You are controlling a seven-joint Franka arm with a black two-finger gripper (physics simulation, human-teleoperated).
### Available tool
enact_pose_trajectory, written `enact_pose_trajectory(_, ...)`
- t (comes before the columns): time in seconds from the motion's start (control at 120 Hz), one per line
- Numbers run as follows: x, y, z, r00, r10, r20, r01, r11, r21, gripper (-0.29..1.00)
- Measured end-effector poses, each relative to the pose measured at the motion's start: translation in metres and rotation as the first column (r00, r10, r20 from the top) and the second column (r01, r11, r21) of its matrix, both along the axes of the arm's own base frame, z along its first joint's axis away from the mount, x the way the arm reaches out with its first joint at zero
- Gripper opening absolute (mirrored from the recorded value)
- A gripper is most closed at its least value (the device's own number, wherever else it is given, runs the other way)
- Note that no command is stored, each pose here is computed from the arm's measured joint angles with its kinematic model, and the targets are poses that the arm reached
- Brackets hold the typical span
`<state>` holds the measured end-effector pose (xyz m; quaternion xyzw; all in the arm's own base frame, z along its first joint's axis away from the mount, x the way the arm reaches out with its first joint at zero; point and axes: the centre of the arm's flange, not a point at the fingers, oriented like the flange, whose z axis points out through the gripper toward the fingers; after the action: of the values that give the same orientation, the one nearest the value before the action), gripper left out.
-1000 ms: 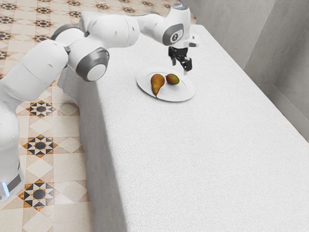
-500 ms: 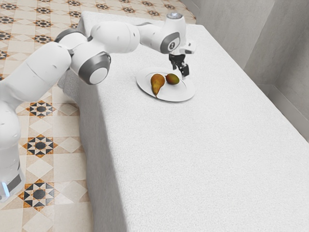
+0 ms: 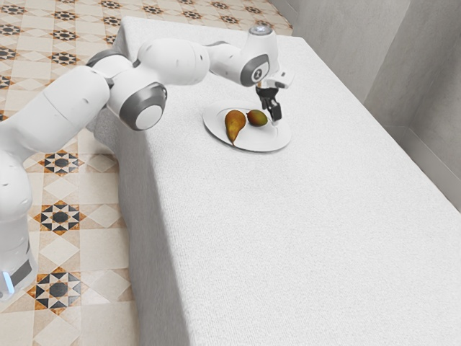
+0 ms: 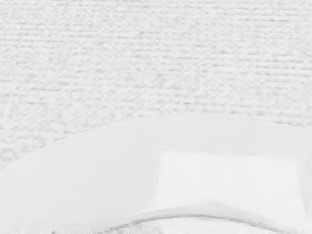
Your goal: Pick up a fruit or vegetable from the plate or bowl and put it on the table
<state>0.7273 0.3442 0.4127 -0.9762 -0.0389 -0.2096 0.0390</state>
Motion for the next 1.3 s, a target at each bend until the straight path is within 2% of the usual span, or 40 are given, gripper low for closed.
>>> enact_pose_trajectory(0.417,-0.015,0.004,-0.007,0.989,-0.065,-0.135,0.057,0.996,-0.066,0.70)
enact_pose_trajectory(0.883,-0.030,0.007,0.006,0.963,-0.157,-0.220,0.134,0.984,-0.113,0.70)
enact_pose_trajectory(1.083,-0.029,0.005,0.004,0.956,-0.190,-0.224,0.167,0.979,-0.116,0.70)
enact_pose_trajectory(1.142,-0.030,0.006,0.004,0.955,-0.194,-0.225,0.172,0.978,-0.114,0.64)
enact_pose_trajectory(1.3,-0.030,0.007,0.005,0.952,-0.204,-0.226,0.184,0.977,-0.105,0.38)
